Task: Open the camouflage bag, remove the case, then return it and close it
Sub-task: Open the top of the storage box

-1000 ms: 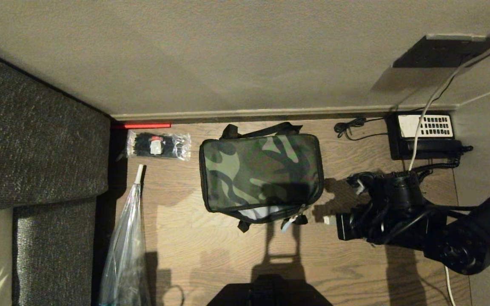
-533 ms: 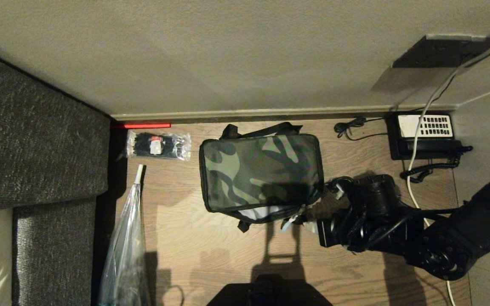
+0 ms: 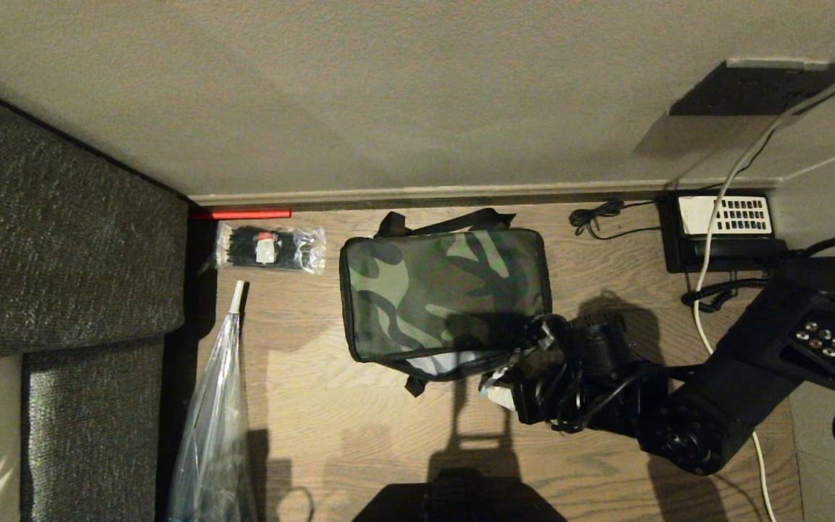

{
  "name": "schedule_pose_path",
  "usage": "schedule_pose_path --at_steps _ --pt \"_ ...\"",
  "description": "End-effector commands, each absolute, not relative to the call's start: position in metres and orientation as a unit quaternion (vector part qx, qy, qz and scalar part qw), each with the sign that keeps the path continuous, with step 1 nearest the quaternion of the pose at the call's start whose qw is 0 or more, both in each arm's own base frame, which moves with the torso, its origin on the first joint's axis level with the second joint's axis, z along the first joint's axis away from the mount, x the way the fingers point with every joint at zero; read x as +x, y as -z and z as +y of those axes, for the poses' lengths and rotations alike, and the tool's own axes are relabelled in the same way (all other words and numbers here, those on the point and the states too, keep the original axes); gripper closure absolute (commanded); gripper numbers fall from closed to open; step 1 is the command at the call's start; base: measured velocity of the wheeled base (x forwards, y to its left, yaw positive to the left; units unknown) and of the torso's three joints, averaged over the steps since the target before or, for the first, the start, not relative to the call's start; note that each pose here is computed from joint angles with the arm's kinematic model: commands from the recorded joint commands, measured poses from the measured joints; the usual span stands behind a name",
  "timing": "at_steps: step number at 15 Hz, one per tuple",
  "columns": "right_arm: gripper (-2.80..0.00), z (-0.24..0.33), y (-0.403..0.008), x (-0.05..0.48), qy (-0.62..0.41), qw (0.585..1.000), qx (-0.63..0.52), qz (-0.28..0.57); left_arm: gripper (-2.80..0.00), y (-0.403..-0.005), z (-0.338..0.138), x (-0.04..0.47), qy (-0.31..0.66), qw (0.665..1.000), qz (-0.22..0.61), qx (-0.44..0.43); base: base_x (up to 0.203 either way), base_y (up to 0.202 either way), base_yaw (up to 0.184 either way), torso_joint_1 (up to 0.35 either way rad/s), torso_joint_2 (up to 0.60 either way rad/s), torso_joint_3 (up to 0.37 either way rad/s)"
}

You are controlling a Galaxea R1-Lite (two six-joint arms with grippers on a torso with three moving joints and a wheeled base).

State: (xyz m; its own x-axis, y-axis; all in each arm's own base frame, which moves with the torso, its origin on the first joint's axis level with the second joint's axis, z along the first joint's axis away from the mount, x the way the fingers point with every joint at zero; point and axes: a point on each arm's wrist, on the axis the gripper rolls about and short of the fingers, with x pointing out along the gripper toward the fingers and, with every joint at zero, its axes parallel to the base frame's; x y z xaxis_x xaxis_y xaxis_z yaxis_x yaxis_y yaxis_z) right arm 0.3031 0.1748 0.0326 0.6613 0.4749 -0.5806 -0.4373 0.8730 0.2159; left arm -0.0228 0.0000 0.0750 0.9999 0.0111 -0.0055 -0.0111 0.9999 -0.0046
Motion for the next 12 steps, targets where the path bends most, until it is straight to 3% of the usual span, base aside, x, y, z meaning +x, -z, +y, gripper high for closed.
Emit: schedule_pose_path --at_steps 1,12 --pt "-2.8 0.177 -0.022 0.306 -0.248 0.907 0.03 0.339 0.0 -0.074 0.0 -0.023 -0.006 1.0 0.003 -0.003 0.0 0.0 0.0 0.0 0.0 0.0" --pt "-2.8 0.197 -0.028 0.32 -0.255 0.915 0.106 0.293 0.0 -0.074 0.0 -0.023 -0.006 1.0 0.003 -0.002 0.0 0.0 0.0 0.0 0.0 0.0"
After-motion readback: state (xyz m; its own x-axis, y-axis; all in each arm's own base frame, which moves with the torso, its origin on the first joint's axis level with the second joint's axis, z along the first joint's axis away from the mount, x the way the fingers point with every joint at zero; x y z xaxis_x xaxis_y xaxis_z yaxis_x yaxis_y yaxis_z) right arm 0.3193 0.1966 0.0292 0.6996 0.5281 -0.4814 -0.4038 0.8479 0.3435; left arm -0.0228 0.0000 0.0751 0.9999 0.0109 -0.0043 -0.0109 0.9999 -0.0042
